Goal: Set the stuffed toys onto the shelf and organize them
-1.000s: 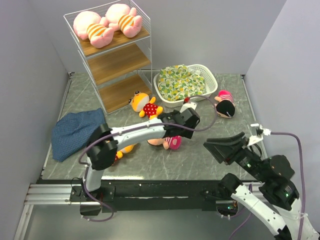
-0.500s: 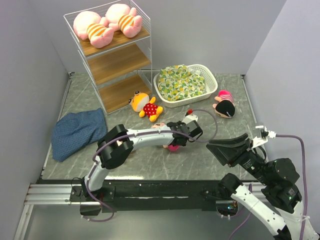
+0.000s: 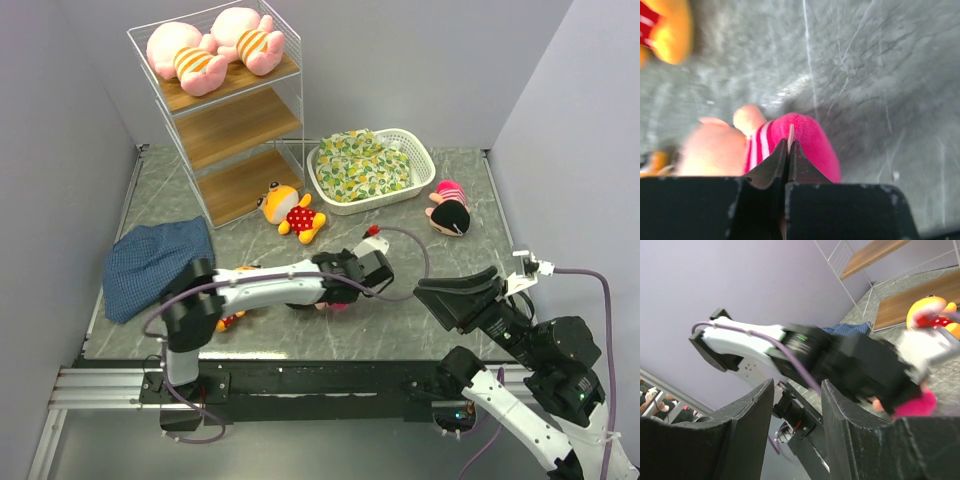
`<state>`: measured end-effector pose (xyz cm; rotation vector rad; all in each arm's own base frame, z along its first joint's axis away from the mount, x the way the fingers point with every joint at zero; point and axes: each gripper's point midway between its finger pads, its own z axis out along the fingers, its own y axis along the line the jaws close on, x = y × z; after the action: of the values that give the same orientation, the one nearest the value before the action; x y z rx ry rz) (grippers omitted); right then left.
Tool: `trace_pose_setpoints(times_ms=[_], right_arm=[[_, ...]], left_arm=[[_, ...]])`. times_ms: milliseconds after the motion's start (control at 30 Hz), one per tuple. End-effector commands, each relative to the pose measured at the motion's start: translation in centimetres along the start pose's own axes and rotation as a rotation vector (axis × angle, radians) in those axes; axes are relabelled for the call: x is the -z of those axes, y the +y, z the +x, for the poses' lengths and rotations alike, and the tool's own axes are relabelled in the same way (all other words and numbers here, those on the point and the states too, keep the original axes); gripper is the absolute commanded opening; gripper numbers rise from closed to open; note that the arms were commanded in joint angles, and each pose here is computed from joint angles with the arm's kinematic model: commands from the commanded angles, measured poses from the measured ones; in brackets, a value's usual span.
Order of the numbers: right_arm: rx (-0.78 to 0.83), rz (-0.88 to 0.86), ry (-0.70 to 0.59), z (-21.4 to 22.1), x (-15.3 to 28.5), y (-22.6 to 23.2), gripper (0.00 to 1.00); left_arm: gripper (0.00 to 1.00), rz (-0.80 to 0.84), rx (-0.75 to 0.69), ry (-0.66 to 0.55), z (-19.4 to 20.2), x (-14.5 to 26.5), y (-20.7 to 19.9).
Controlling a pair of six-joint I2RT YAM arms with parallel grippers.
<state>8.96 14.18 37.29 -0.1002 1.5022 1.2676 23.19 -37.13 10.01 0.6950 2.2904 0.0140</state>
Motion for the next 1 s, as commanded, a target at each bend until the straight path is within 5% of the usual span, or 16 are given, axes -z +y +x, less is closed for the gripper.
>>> trace_pose_setpoints(times_ms=[0,367,533,667,967], right_arm=[[0.0,-0.028,-0.063,-1.9,1.1,1.4,0.5],[-0.002,-0.01,-0.065,-1.8,1.3,1.0,0.51],[0.002,-0.008,-0.065,-1.8,1.2,0.9,0.53],[0.002,0.006,-0.053,-1.4,0.7,0.5,0.69],[0.016,0.046,-0.044,-1.5,-0.5,-0.3,1.0]], left_arm=[[0.01,0.078,-0.035,-0.19,-6.0,7.1,2.6],[0.01,0.068,-0.374,-0.529,-16.8,16.6,9.1],[0.01,0.131,-0.565,-0.785,-20.7,19.4,11.0],[0.01,0.067,-0.703,-0.91,-22.9,20.3,14.2],[0.01,-0.045,-0.786,-0.925,-25.6,16.9,21.4]])
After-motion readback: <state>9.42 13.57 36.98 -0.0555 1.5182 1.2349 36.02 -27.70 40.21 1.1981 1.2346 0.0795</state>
